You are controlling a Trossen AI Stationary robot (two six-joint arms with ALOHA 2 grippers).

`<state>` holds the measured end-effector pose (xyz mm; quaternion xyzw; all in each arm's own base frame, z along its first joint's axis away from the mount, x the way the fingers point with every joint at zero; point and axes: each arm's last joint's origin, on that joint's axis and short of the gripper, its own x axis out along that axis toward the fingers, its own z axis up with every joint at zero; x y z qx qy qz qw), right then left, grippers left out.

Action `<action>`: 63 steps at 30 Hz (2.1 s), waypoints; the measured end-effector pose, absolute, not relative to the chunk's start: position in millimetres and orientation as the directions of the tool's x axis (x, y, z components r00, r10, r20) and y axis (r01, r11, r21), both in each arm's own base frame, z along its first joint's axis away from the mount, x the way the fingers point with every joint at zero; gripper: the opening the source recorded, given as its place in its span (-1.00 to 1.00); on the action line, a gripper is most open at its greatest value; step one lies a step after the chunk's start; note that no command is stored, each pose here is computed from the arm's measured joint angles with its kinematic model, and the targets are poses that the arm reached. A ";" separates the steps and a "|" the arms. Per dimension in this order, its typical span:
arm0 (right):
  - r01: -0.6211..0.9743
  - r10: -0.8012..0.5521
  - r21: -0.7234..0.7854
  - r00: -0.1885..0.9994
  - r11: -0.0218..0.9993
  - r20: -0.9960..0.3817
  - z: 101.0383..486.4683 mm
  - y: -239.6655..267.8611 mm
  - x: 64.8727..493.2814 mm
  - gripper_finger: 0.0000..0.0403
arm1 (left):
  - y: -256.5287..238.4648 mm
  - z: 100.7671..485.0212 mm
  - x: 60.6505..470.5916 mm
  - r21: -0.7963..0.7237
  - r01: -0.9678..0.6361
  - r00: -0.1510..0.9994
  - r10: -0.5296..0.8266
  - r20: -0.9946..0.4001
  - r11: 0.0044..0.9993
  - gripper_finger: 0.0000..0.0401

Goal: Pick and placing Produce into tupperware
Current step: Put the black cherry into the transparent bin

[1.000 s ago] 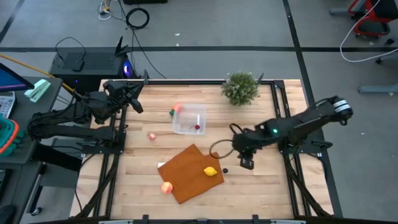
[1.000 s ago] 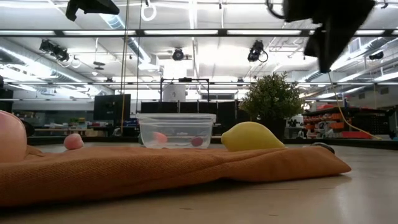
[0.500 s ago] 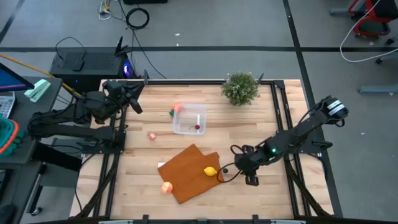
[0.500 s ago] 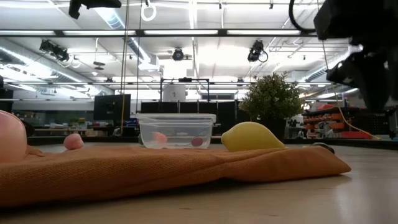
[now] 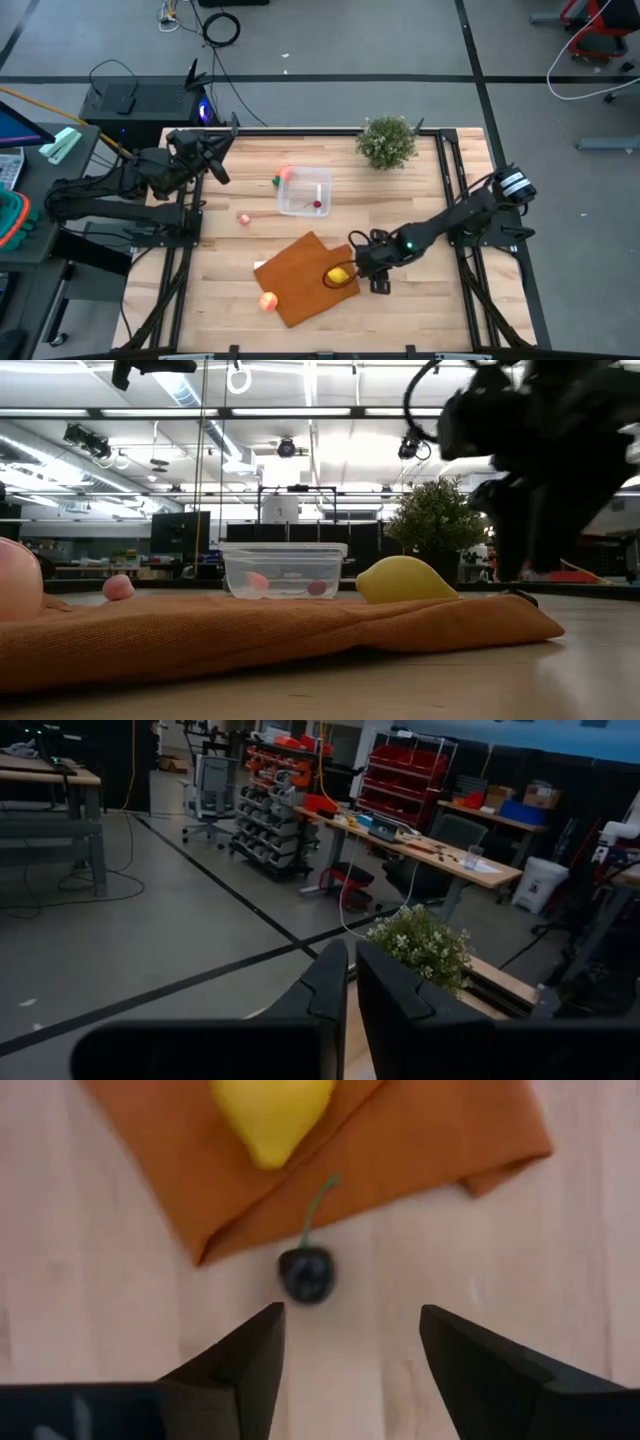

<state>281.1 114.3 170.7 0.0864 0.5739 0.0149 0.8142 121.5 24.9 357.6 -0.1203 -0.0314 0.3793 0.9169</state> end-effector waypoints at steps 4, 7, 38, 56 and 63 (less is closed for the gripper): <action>0.076 0.168 0.199 0.300 0.977 -0.939 163.9 107.4 288.4 -0.02 | 24.2 357.5 121.7 -0.244 -0.683 0.715 0.698 -0.034 0.688 -0.86; 0.074 0.189 0.219 0.287 0.973 -0.939 162.3 106.9 289.1 -0.04 | 23.5 357.5 122.3 -0.245 -0.662 0.736 0.676 -0.035 0.709 -0.84; 0.062 0.239 0.264 0.264 0.963 -0.934 156.8 109.5 292.4 -0.06 | 22.6 357.5 123.2 -0.247 -0.629 0.766 0.642 -0.036 0.737 -0.86; 0.050 0.292 0.315 0.267 0.948 -0.919 153.9 111.3 296.2 -0.06 | 22.6 357.6 123.2 -0.245 -0.629 0.766 0.642 -0.035 0.738 -0.85; 0.057 0.265 0.291 0.272 0.955 -0.925 151.9 110.3 297.0 -0.06 | 22.6 357.7 123.2 -0.245 -0.629 0.766 0.642 -0.035 0.738 -0.82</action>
